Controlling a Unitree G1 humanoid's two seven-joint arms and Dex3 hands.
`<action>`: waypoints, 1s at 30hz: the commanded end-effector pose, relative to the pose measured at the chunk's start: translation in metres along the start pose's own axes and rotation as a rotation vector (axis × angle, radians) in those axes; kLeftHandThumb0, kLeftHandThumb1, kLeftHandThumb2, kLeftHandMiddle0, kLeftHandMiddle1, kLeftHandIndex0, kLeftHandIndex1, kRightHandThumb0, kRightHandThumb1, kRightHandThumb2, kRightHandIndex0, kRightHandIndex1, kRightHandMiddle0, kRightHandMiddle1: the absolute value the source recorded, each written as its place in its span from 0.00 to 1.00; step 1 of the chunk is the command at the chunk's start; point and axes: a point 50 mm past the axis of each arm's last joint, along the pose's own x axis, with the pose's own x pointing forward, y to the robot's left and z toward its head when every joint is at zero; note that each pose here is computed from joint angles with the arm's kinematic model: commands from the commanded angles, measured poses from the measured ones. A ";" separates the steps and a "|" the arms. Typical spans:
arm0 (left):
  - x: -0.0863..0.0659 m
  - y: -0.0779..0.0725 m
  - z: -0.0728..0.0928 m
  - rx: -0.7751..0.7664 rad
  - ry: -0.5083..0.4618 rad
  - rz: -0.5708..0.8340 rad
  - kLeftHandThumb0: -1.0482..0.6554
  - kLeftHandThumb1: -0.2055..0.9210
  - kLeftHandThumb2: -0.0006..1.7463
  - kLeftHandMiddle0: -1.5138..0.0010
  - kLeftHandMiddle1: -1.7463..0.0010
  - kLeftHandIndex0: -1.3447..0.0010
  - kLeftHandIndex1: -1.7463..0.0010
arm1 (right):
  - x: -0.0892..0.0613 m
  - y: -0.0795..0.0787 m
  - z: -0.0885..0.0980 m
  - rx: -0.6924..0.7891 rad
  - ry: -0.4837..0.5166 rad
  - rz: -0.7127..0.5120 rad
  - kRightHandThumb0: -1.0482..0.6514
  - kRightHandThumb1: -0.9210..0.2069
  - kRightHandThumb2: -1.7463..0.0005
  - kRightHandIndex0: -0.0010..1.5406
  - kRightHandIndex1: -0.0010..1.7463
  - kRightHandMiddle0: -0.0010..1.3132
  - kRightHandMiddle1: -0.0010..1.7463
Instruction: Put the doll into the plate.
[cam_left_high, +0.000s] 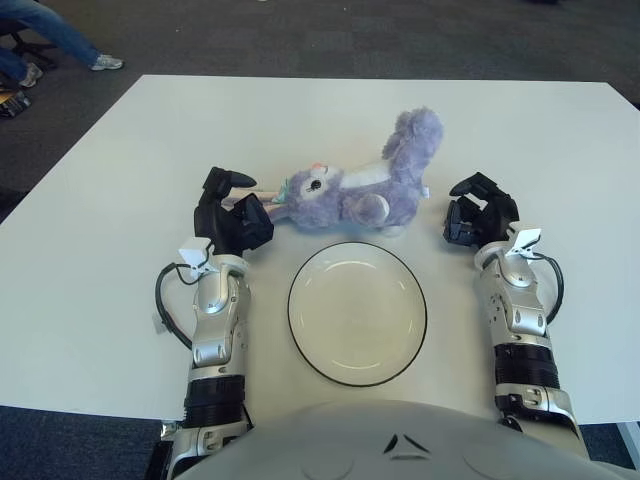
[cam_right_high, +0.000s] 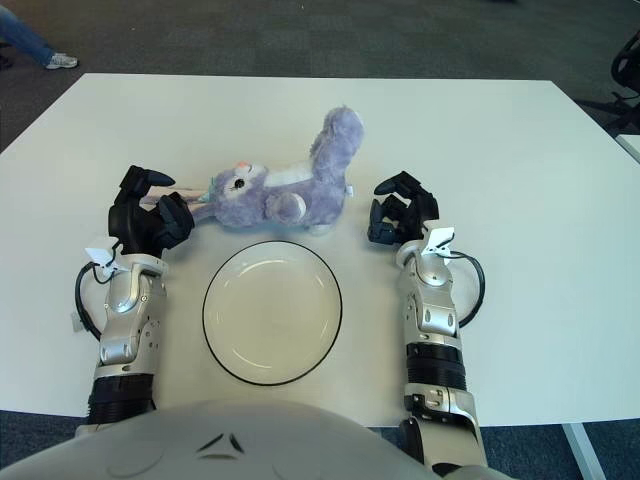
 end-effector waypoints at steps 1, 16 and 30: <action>-0.008 0.005 -0.012 0.008 0.059 0.013 0.34 0.49 0.73 0.19 0.00 0.56 0.00 | 0.004 -0.002 -0.002 0.040 -0.019 -0.040 0.61 0.80 0.10 0.55 1.00 0.58 0.83; -0.008 0.005 -0.011 0.008 0.058 0.023 0.34 0.47 0.75 0.18 0.00 0.55 0.00 | 0.009 -0.003 -0.008 0.047 -0.027 -0.091 0.61 0.76 0.10 0.47 1.00 0.53 0.94; -0.009 0.008 -0.009 0.011 0.061 0.025 0.34 0.48 0.74 0.19 0.00 0.56 0.00 | 0.009 -0.001 -0.011 0.028 -0.007 -0.093 0.61 0.85 0.07 0.57 1.00 0.60 0.84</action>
